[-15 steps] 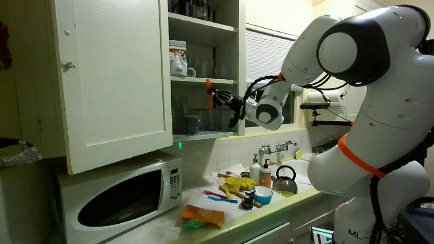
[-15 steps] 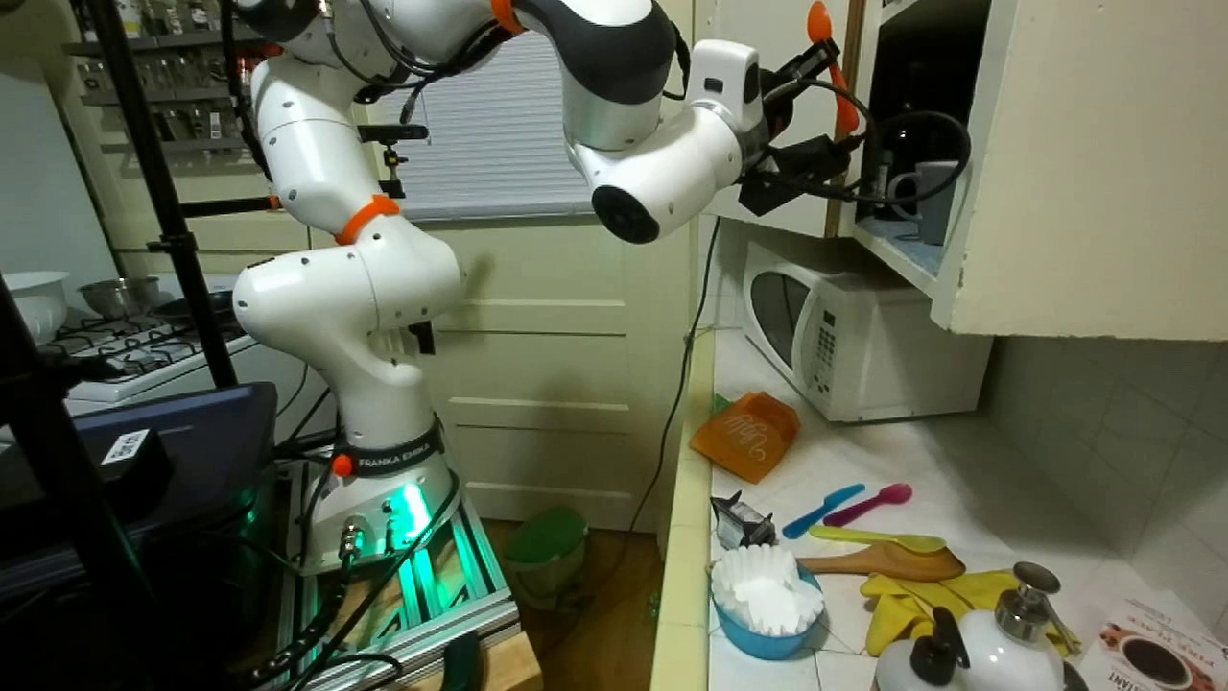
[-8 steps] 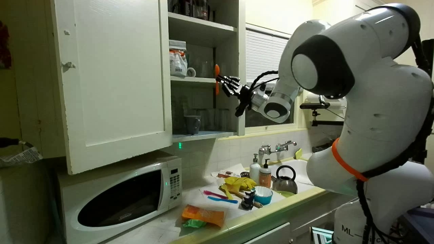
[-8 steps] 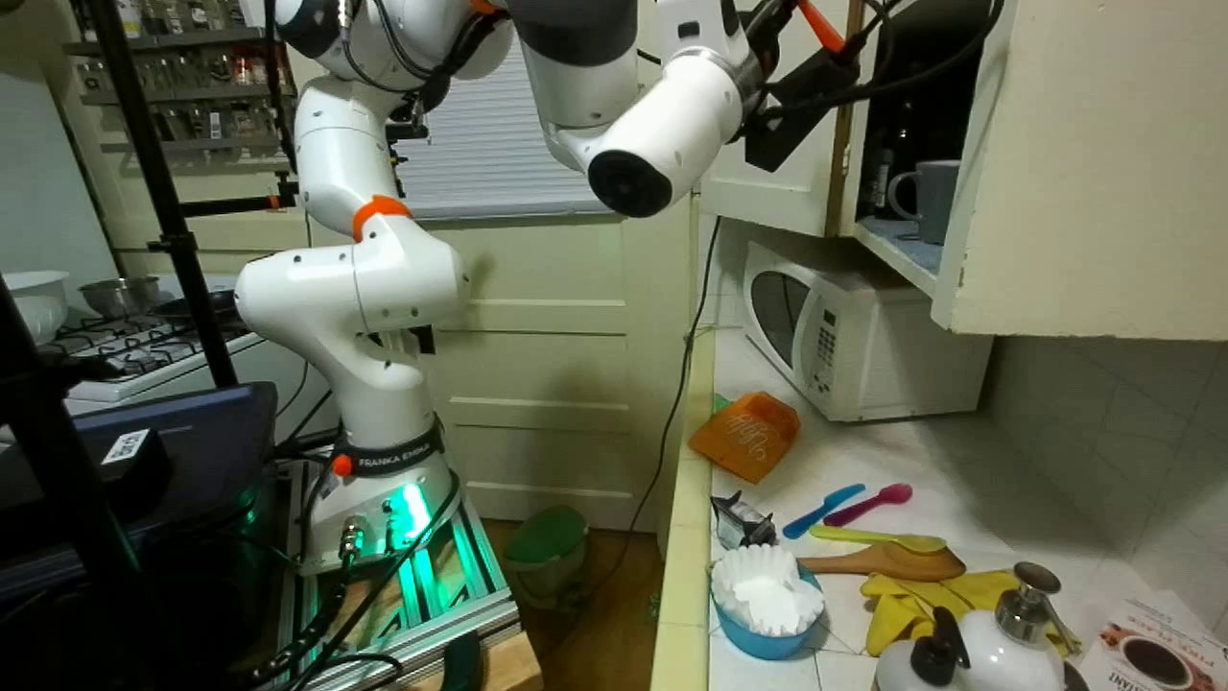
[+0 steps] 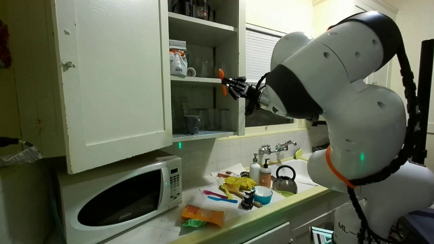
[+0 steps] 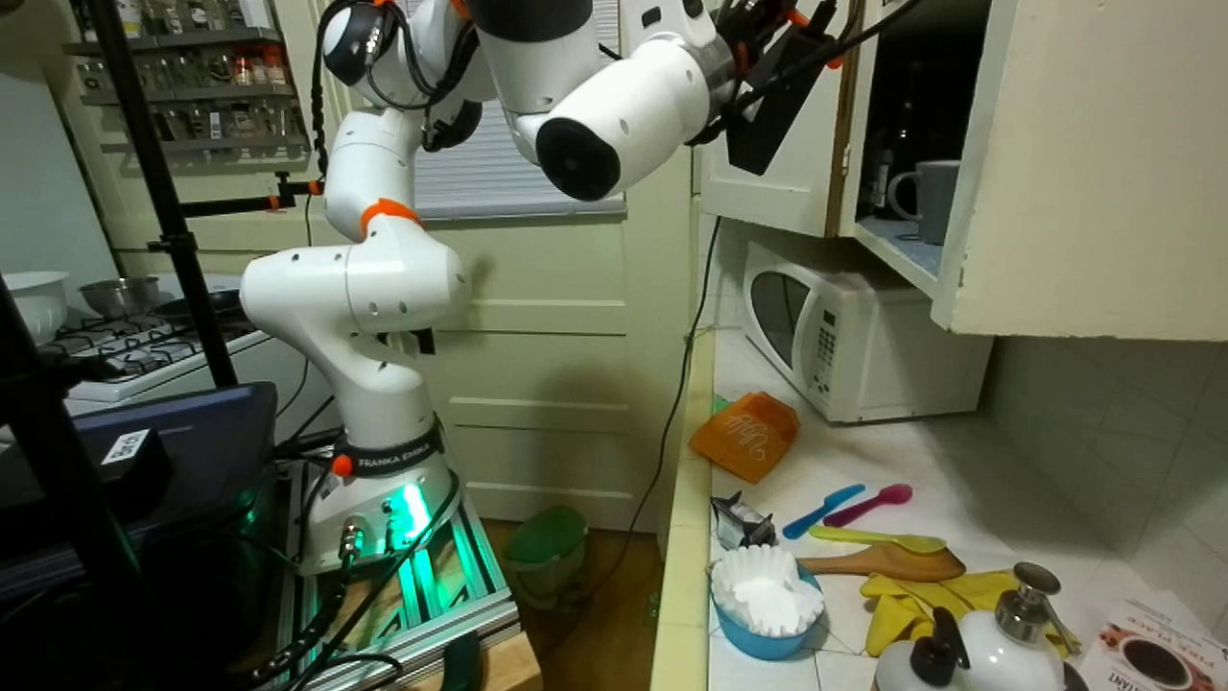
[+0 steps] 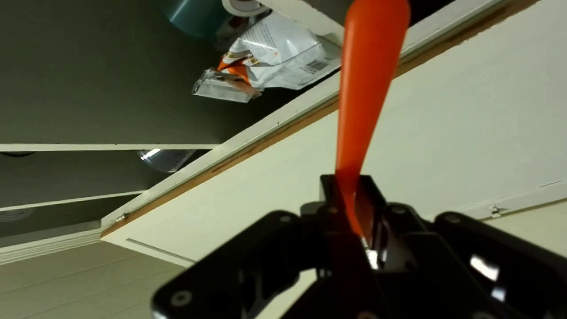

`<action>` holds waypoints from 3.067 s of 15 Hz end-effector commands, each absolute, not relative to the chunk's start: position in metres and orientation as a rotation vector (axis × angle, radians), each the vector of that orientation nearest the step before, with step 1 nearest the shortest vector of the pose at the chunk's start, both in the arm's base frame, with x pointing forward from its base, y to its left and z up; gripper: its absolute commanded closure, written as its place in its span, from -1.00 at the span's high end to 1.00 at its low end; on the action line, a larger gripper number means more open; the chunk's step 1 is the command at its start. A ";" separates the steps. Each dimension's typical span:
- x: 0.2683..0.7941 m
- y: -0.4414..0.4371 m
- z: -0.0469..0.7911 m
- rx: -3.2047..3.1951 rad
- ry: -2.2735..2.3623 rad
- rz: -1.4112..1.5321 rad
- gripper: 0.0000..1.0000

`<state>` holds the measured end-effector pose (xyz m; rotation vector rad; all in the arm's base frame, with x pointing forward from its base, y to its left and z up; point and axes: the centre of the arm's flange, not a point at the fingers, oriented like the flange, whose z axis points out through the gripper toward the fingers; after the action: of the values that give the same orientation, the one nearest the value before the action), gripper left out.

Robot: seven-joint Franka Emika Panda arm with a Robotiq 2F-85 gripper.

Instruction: Put the orange spoon in the grey block in the cabinet

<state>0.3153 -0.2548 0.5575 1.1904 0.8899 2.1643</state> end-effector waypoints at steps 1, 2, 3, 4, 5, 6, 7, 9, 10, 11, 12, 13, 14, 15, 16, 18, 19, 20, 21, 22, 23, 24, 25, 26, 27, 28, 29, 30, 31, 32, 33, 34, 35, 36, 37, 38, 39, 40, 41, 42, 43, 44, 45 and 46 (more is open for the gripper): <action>0.323 -0.241 0.523 1.221 0.911 2.070 -0.93; 0.326 -0.241 0.519 1.225 0.907 2.058 -0.93; 0.331 -0.243 0.514 1.228 0.905 2.039 -0.93; 0.335 -0.246 0.512 1.234 0.903 2.018 -0.93; 0.340 -0.249 0.511 1.240 0.900 1.994 -0.93; 0.345 -0.250 0.508 1.250 0.899 1.970 -0.93; 0.350 -0.251 0.505 1.265 0.900 1.942 -0.93; 0.362 -0.247 0.499 1.318 0.879 1.911 -0.93; 0.367 -0.244 0.497 1.363 0.858 1.897 -0.93; 0.318 -0.251 0.544 1.331 0.855 1.970 -0.71; 0.325 -0.249 0.540 1.358 0.851 1.953 -0.71; 0.329 -0.247 0.538 1.371 0.854 1.945 -0.71; 0.331 -0.245 0.537 1.375 0.857 1.941 -0.71; 0.331 -0.245 0.537 1.377 0.858 1.938 -0.71; 0.331 -0.245 0.537 1.377 0.857 1.937 -0.71; 0.331 -0.245 0.537 1.377 0.857 1.937 -0.71; 0.331 -0.245 0.537 1.377 0.857 1.937 -0.71; 0.331 -0.245 0.537 1.377 0.857 1.937 -0.93; 0.336 -0.243 0.535 1.379 0.832 1.927 -0.93; 0.345 -0.241 0.531 1.379 0.802 1.919 -0.93; 0.354 -0.240 0.528 1.385 0.786 1.925 -0.93; 0.363 -0.237 0.525 1.375 0.785 1.927 -0.93; 0.370 -0.233 0.522 1.373 0.801 1.924 -0.93; 0.377 -0.230 0.521 1.361 0.815 1.918 -0.93; 0.384 -0.227 0.522 1.346 0.824 1.913 -0.93; 0.391 -0.227 0.524 1.327 0.833 1.904 -0.93; 0.396 -0.227 0.526 1.320 0.847 1.891 -0.93; 0.403 -0.227 0.526 1.315 0.870 1.874 -0.93; 0.409 -0.225 0.525 1.305 0.896 1.860 -0.93; 0.414 -0.225 0.522 1.300 0.923 1.846 -0.93; 0.418 -0.224 0.522 1.293 0.944 1.828 -0.93; 0.421 -0.223 0.522 1.295 0.964 1.812 -0.93; 0.422 -0.222 0.523 1.295 0.981 1.799 -0.93; 0.424 -0.222 0.523 1.292 1.001 1.776 -0.93; 0.425 -0.221 0.522 1.297 1.018 1.750 -0.93; 0.426 -0.221 0.522 1.300 1.030 1.726 -0.93; 0.427 -0.220 0.521 1.312 1.040 1.704 -0.93; 0.429 -0.220 0.520 1.319 1.051 1.680 -0.93; 0.430 -0.220 0.519 1.337 1.054 1.657 -0.93; 0.431 -0.220 0.516 1.351 1.054 1.636 -0.93; 0.434 -0.220 0.513 1.366 1.061 1.622 -0.93; 0.436 -0.220 0.509 1.383 1.066 1.605 -0.93; 0.438 -0.221 0.505 1.399 1.063 1.589 -0.93; 0.441 -0.221 0.500 1.417 1.054 1.572 -0.93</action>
<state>0.4029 -0.2129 0.5630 1.4100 1.0452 1.6799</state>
